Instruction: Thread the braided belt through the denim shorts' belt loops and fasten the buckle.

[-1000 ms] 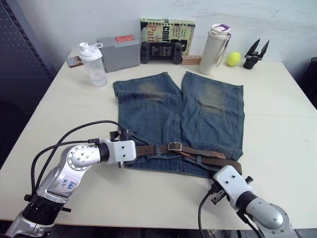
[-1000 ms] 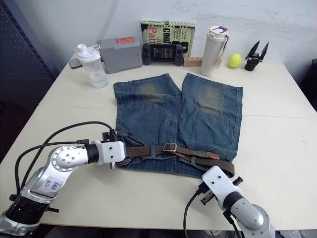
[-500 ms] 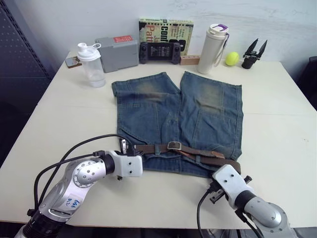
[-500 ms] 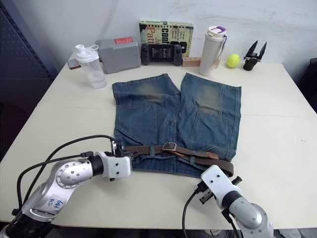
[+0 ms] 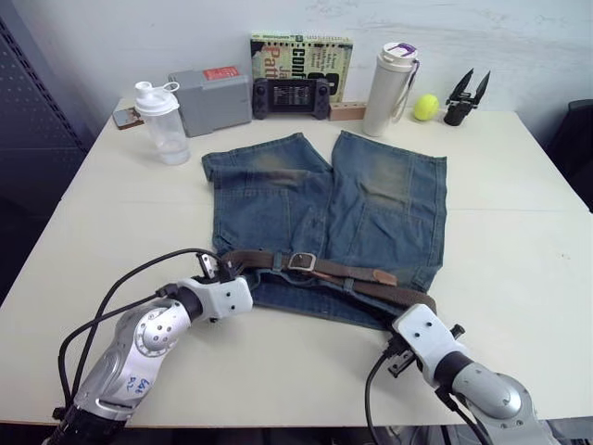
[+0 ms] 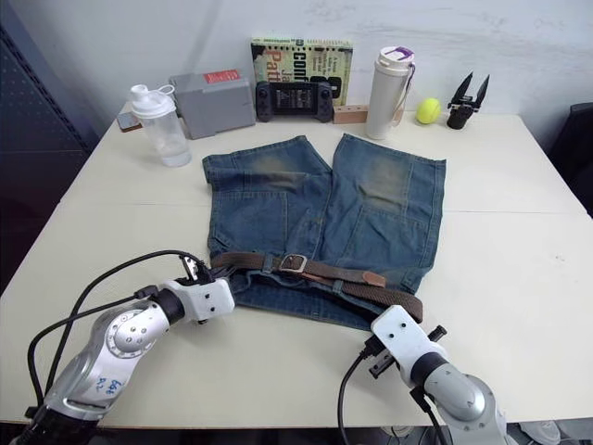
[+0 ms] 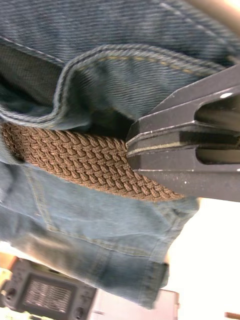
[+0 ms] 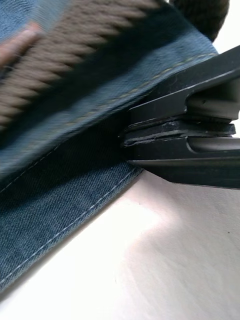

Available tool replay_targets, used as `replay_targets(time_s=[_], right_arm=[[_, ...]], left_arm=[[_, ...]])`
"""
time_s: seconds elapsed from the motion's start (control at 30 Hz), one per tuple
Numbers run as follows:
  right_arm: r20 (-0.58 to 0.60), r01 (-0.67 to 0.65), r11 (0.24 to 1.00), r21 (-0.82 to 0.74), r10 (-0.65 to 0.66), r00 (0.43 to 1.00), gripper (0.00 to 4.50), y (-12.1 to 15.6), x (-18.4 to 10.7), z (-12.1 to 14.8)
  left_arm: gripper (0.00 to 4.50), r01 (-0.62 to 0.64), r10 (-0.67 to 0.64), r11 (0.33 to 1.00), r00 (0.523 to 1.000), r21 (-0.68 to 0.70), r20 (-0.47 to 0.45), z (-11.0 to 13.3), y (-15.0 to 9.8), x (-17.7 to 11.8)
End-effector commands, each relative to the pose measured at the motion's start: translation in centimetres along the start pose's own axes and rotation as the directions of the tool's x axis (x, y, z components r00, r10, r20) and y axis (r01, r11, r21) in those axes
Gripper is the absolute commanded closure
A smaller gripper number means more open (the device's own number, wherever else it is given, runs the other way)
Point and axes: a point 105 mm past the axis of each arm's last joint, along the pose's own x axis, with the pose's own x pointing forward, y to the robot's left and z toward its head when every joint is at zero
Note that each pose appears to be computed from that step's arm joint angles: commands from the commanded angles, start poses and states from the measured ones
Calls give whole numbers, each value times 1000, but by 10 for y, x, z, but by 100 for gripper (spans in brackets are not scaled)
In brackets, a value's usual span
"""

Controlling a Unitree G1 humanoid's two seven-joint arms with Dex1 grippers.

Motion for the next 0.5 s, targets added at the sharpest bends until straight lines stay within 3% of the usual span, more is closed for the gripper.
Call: replay_targets(time_s=[0.03,0.37,0.5], right_arm=[[-123,-109,992,70,117,985,450,24,6,-30],[-127,-107,992,65,115,985,450,23,9,-30],[-142,-69,994,84,80,987,450,15,9,-34]], left_arm=[[449,-127,126,991,992,-31,-30,-15,19,-13],[449,-130,131,988,991,-80,-4,-42,19,-25],[449,-103,106,993,993,-56,43,-38,21,-26]])
